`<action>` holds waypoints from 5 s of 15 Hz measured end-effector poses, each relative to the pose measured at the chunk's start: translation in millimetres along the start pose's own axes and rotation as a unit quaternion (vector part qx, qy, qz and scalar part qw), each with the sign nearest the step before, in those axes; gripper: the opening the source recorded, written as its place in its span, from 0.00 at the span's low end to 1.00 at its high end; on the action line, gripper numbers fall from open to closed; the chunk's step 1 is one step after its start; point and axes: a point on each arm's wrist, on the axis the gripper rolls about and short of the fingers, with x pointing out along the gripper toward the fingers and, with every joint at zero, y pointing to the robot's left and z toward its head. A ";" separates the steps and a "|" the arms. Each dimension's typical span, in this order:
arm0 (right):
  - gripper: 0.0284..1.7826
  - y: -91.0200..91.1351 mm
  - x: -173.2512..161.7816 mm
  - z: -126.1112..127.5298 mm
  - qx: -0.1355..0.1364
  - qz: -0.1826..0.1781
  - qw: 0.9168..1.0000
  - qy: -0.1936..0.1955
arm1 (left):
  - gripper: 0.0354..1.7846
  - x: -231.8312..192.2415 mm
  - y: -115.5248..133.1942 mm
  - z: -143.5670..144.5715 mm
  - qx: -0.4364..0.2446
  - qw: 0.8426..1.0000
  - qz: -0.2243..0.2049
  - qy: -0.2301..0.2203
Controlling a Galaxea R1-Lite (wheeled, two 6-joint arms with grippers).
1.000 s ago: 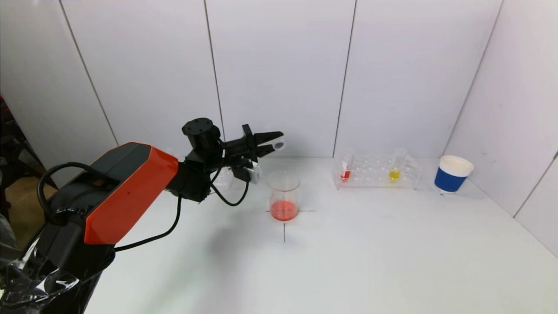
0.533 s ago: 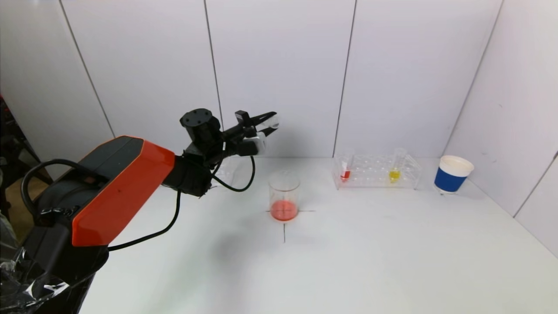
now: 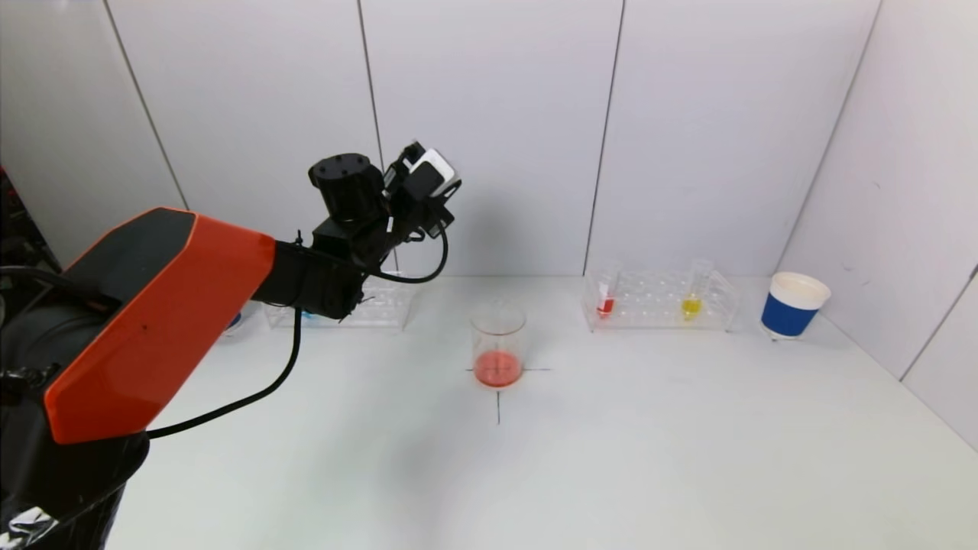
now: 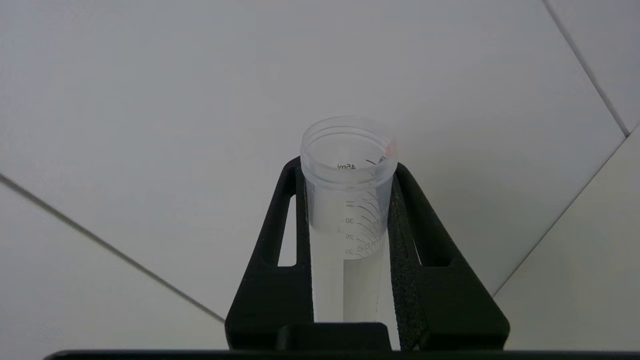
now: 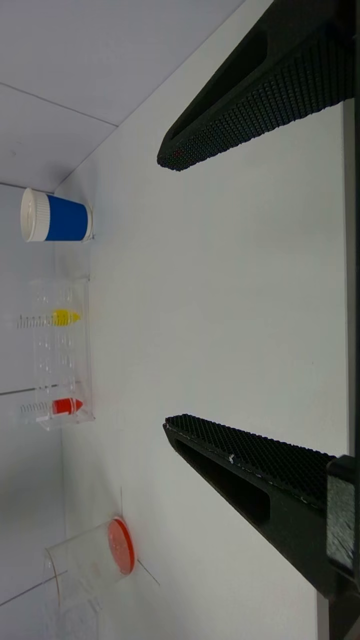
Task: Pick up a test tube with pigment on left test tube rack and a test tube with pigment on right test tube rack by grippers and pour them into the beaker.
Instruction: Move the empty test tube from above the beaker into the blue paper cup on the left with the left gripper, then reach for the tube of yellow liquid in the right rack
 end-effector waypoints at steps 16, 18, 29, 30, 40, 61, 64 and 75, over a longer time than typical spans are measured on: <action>1.00 0.0 0.0 0.0 0.000 0.000 1.000 0.000 | 0.24 -137.5 193.7 -10.8 -0.217 0.861 0.287 0.358; 1.00 0.0 0.0 0.0 0.000 0.000 1.000 0.000 | 0.24 -157.0 206.9 -23.2 -0.223 0.845 0.314 0.372; 1.00 0.0 0.0 0.0 0.000 0.000 1.000 0.000 | 0.24 -190.5 215.1 -100.2 -0.265 0.829 0.361 0.335; 1.00 0.0 0.0 0.0 0.000 0.000 1.000 0.000 | 0.24 -190.6 212.0 -109.9 -0.268 0.832 0.355 0.331; 1.00 0.0 0.0 0.0 0.000 0.000 1.000 0.000 | 0.24 -186.4 170.6 -170.0 -0.275 0.847 0.324 0.319; 1.00 0.0 0.0 0.0 0.000 0.000 1.000 0.000 | 0.24 -189.2 153.2 -185.9 -0.284 0.843 0.313 0.333; 1.00 0.0 0.0 0.0 0.000 0.000 1.000 0.000 | 0.27 -190.0 153.0 -185.7 -0.284 0.843 0.312 0.334; 1.00 0.0 0.0 0.0 0.000 0.000 1.000 0.000 | 0.97 -191.4 153.4 -178.9 -0.287 0.850 0.302 0.323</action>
